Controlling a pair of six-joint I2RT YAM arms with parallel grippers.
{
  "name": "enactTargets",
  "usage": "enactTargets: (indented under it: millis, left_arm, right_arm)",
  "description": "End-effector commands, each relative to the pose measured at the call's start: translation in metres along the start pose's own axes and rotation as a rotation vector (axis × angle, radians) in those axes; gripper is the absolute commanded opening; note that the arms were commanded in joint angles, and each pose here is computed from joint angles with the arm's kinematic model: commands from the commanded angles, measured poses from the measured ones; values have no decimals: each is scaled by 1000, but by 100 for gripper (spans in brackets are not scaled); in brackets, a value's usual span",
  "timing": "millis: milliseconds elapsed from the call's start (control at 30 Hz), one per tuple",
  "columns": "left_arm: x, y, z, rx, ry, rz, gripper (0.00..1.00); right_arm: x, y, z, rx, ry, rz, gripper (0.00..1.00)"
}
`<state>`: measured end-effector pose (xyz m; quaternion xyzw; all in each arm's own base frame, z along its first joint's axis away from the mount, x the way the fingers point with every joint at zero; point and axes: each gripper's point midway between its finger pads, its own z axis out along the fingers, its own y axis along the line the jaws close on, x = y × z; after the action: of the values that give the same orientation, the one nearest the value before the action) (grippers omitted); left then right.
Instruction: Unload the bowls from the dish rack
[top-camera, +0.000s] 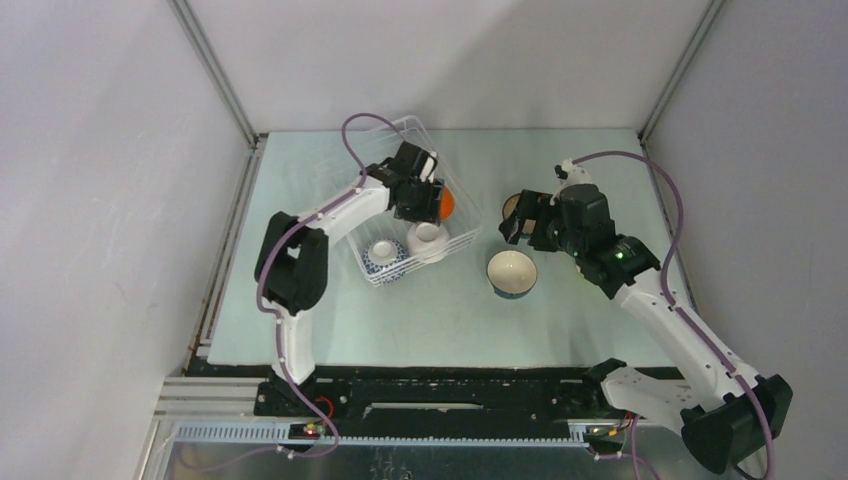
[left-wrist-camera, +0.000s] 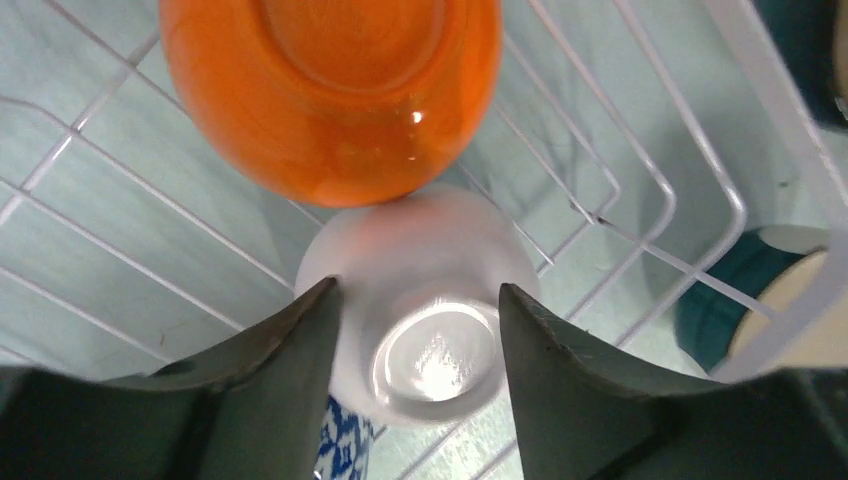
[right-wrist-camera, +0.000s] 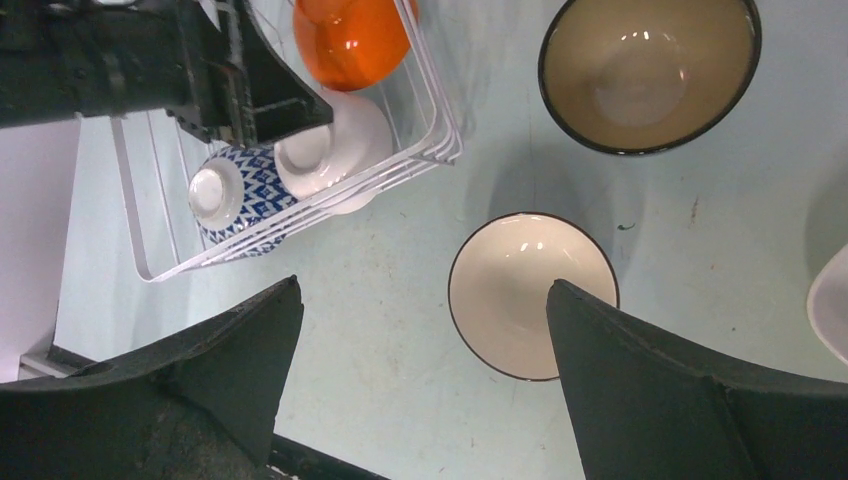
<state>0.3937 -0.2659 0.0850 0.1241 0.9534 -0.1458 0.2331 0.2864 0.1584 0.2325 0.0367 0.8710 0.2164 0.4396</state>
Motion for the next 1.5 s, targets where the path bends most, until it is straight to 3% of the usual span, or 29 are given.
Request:
enactTargets:
  millis: [0, 67, 167, 267, 333, 367, 433, 1100, 1367, 1467]
  left_arm:
    - [4, -8, -29, 78, 10, -3, 59]
    - [5, -7, -31, 82, 7, -1, 55]
    - [4, -7, -34, 84, 0, -1, 57]
    - [1, -7, -40, 81, -18, 0, 69]
    - [0, -5, -45, 68, -34, 1, 84]
    - [0, -3, -48, 54, -43, 2, 96]
    - [0, 3, -52, 9, -60, 2, 100]
    - [27, 10, -9, -110, 46, 29, 99]
    - [31, 15, 0, -23, 87, -2, 72]
    - [30, 13, 2, 58, 88, -36, 69]
  right_arm:
    - [-3, 12, 3, -43, -15, 12, 100]
    - [-3, 13, 3, -45, -16, 11, 100]
    - [-4, 14, 3, -48, -19, 9, 100]
    - [-3, 15, 4, -52, -16, 7, 100]
    - [-2, 16, 5, -56, -11, 7, 100]
    - [-2, 16, 5, -56, -10, 7, 100]
    - [-1, 17, 6, -58, -8, 7, 100]
    - [1, 21, 7, -70, -1, 3, 100]
    - [17, 45, 26, -153, 63, -25, 99]
    - [24, 57, 38, -201, 97, -25, 99]
